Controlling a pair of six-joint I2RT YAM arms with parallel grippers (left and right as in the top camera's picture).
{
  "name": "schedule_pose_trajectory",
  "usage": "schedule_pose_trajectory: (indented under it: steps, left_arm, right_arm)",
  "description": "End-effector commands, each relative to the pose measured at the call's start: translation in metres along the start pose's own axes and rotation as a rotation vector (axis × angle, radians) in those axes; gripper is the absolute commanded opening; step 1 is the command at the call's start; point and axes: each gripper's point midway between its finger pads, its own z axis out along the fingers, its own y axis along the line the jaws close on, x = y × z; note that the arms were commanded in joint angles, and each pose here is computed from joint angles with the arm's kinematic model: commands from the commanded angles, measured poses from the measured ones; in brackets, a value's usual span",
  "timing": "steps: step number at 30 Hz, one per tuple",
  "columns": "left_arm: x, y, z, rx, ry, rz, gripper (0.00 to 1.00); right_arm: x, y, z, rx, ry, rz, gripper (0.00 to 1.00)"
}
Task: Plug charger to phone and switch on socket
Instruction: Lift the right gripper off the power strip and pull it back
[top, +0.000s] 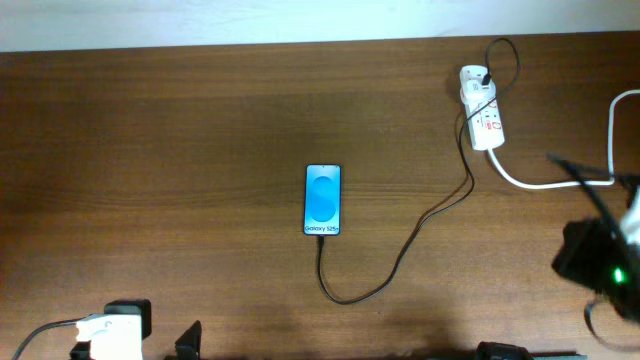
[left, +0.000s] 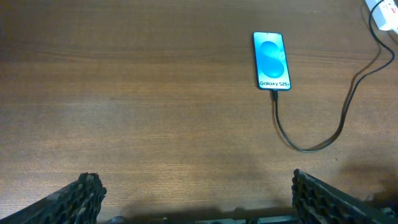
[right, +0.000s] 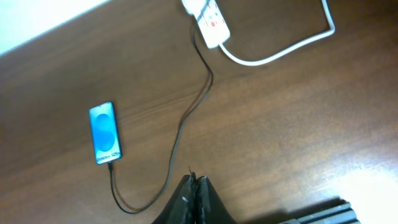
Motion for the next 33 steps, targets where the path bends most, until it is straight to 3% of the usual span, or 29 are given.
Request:
schedule_pose_trajectory:
  steps: [1, 5, 8, 19, 21, 22, 23, 33]
  left_arm:
    - [0.001, 0.001, 0.0, -0.002, -0.002, 0.005, 0.99]
    - [0.001, 0.001, 0.0, -0.002, -0.002, 0.005, 0.99]
    - [0.001, 0.001, 0.0, -0.002, -0.002, 0.005, 0.99]
    - [0.001, 0.001, 0.0, -0.002, -0.002, 0.005, 0.99]
    - [0.001, 0.001, 0.0, -0.002, -0.002, 0.005, 0.99]
    - [0.001, 0.001, 0.0, -0.002, -0.002, 0.005, 0.99]
    - [0.001, 0.001, 0.0, -0.002, -0.002, 0.005, 0.99]
    - [0.001, 0.001, 0.0, -0.002, -0.002, 0.005, 0.99]
  right_arm:
    - [0.013, 0.011, -0.013, -0.081, -0.019, -0.013, 0.15]
    - [0.026, 0.009, -0.019, -0.098, -0.032, -0.015, 0.18]
    - [0.041, 0.006, -0.014, -0.097, -0.01, -0.013, 0.28]
    - [0.081, 0.006, -0.019, -0.167, -0.023, -0.022, 0.29]
    - [0.088, 0.007, -0.029, -0.193, -0.068, -0.029, 0.41]
    - [0.091, 0.006, -0.034, -0.199, -0.092, -0.033, 0.66]
    - [0.094, 0.006, -0.038, -0.205, -0.11, -0.036, 0.99]
    - [0.123, 0.004, -0.069, -0.279, -0.271, -0.067, 0.98]
